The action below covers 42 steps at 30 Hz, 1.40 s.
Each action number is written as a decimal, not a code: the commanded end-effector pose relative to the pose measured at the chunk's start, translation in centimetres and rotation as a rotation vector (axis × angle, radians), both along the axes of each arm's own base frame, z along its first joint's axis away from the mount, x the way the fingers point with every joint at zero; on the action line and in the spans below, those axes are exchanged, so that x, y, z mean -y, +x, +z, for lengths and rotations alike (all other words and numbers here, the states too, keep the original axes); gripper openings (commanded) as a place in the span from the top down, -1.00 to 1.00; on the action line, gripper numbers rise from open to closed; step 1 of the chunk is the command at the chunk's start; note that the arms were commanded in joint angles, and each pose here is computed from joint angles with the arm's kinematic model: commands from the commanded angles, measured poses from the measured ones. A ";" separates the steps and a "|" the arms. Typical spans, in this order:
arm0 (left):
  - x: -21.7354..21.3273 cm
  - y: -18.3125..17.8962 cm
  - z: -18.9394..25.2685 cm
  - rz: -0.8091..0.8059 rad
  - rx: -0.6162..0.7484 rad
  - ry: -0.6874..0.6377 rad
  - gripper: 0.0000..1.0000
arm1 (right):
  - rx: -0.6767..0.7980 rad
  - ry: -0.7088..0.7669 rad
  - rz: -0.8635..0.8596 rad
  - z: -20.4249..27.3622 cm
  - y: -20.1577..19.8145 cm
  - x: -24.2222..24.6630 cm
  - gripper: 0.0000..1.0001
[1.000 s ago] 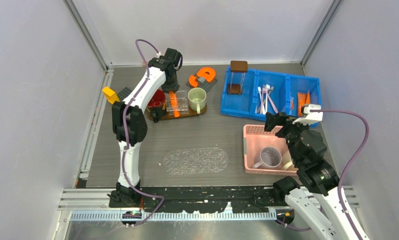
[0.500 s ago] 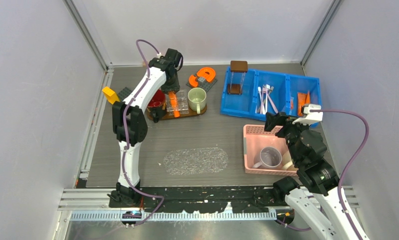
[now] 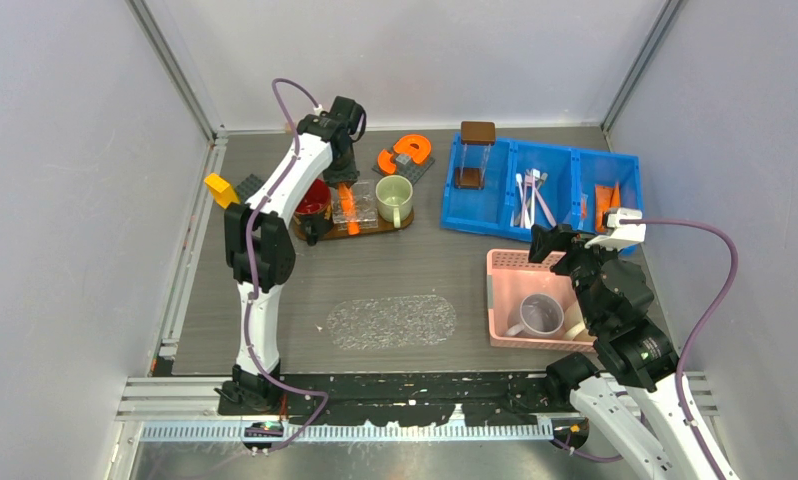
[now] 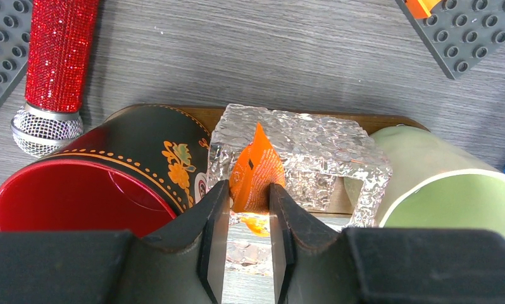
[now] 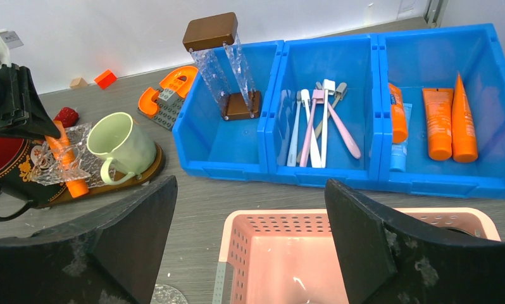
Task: Prepare toiletry sets of a toothbrush and toothpaste on the tray
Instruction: Adjust the toothpaste in the toothpaste holder.
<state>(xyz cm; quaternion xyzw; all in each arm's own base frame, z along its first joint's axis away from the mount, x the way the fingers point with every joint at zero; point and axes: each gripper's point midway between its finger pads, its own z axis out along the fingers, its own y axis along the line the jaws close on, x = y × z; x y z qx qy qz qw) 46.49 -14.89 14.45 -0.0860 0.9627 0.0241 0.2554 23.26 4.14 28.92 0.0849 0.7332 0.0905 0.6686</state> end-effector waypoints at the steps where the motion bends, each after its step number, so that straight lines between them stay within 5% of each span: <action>1: -0.2 -0.2 3.2 0.002 0.052 -0.010 0.93 | 0.043 0.009 -0.003 1.4 -0.1 0.1 -0.86; 26: -0.3 -0.4 4.3 0.010 0.091 -0.025 1.00 | 0.046 0.012 0.000 1.5 -0.2 0.1 -0.86; 30: -0.3 -0.5 3.7 0.009 0.077 -0.018 0.66 | 0.048 0.014 0.000 1.5 -0.2 0.1 -0.86; 37: -0.2 -0.2 3.7 0.010 0.088 -0.022 0.46 | 0.048 0.014 0.001 1.5 -0.2 0.1 -0.86; 42: -0.1 0.1 3.9 0.003 0.101 -0.029 0.73 | 0.048 0.015 -0.001 1.5 -0.3 0.1 -0.86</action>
